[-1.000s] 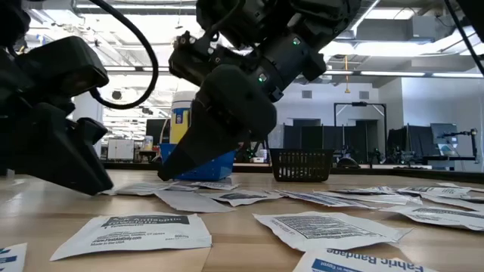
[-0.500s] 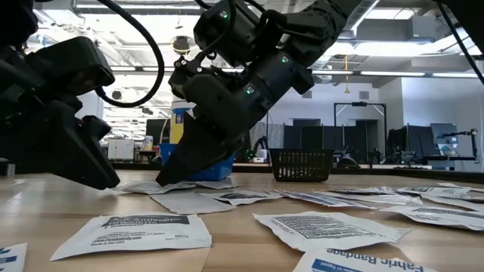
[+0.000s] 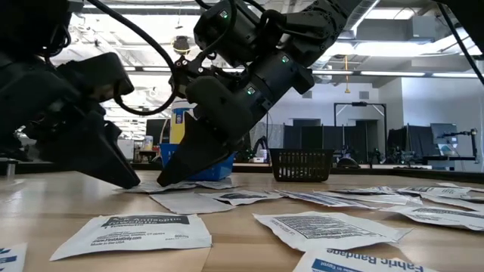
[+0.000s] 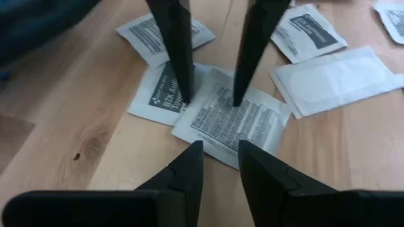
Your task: Pick & Place First Aid Supplies
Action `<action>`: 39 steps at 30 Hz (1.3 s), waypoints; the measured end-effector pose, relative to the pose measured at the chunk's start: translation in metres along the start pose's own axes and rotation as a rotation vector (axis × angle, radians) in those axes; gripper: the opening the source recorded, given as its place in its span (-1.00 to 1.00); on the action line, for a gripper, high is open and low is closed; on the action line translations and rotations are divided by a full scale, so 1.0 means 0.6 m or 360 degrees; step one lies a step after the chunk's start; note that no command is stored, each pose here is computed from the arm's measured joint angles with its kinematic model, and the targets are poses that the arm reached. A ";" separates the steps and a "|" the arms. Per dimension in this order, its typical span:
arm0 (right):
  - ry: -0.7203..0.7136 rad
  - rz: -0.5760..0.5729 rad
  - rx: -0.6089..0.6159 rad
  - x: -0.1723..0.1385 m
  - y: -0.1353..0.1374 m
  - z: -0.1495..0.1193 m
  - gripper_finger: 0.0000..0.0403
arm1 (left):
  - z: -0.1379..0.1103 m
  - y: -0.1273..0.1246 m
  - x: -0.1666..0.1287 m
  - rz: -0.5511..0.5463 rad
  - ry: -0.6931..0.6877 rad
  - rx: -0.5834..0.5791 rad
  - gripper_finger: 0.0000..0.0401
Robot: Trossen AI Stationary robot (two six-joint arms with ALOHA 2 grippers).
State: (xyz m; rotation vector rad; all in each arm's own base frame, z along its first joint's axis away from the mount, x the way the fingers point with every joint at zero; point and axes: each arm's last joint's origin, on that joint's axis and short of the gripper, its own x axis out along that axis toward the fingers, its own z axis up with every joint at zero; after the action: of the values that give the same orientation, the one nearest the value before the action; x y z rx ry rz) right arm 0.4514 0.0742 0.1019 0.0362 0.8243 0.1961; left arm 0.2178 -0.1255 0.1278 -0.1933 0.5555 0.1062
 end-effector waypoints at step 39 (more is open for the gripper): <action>0.0228 -0.0352 -0.0158 -0.125 0.058 0.030 -1.00 | 0.000 0.000 0.000 0.0001 -0.0005 -0.0002 -0.49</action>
State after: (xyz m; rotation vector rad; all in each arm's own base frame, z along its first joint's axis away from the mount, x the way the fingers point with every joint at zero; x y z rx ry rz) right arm 0.4093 0.0953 0.1724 -0.1632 0.9533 0.0307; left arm 0.2178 -0.1257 0.1281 -0.1941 0.5526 0.1076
